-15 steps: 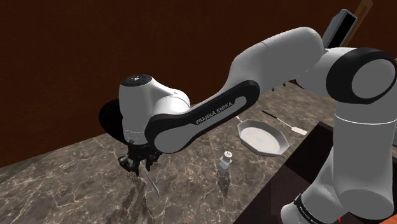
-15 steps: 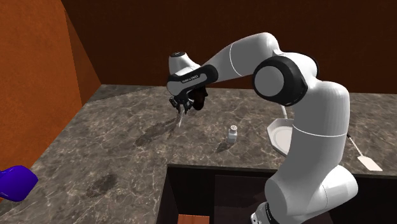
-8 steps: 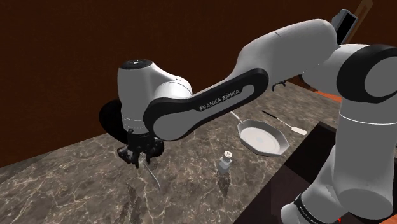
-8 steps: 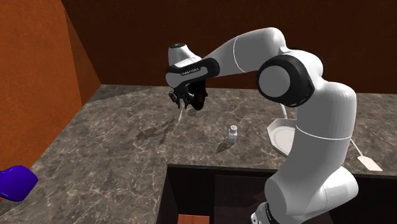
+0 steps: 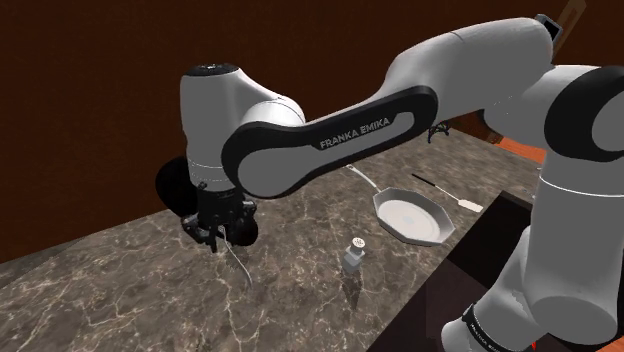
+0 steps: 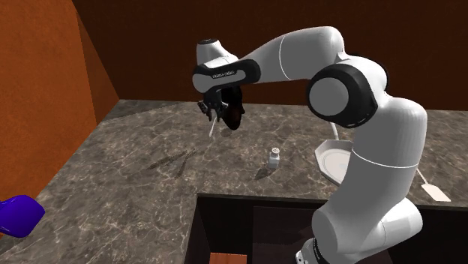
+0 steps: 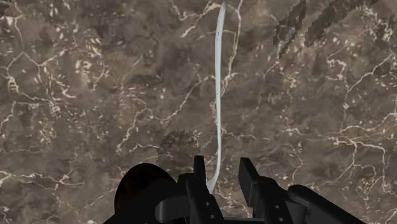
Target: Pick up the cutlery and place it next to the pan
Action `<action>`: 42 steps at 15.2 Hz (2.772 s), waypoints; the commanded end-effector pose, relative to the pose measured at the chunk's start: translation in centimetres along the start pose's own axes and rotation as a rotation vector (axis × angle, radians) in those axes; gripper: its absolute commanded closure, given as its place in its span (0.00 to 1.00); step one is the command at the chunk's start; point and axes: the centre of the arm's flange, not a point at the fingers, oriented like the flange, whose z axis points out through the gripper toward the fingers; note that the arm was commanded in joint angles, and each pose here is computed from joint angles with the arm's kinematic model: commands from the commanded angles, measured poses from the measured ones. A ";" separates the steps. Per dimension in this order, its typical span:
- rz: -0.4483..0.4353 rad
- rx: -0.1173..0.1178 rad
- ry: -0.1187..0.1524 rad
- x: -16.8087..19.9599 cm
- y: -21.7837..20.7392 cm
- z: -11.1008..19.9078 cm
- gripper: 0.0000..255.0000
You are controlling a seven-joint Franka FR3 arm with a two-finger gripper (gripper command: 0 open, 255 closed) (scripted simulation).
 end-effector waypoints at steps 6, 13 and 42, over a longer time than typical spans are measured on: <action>0.000 0.000 0.000 0.6 1.2 -3.1 1.00; 0.000 0.000 0.000 4.4 9.7 -3.1 1.00; 0.000 0.000 0.000 13.5 30.2 3.2 1.00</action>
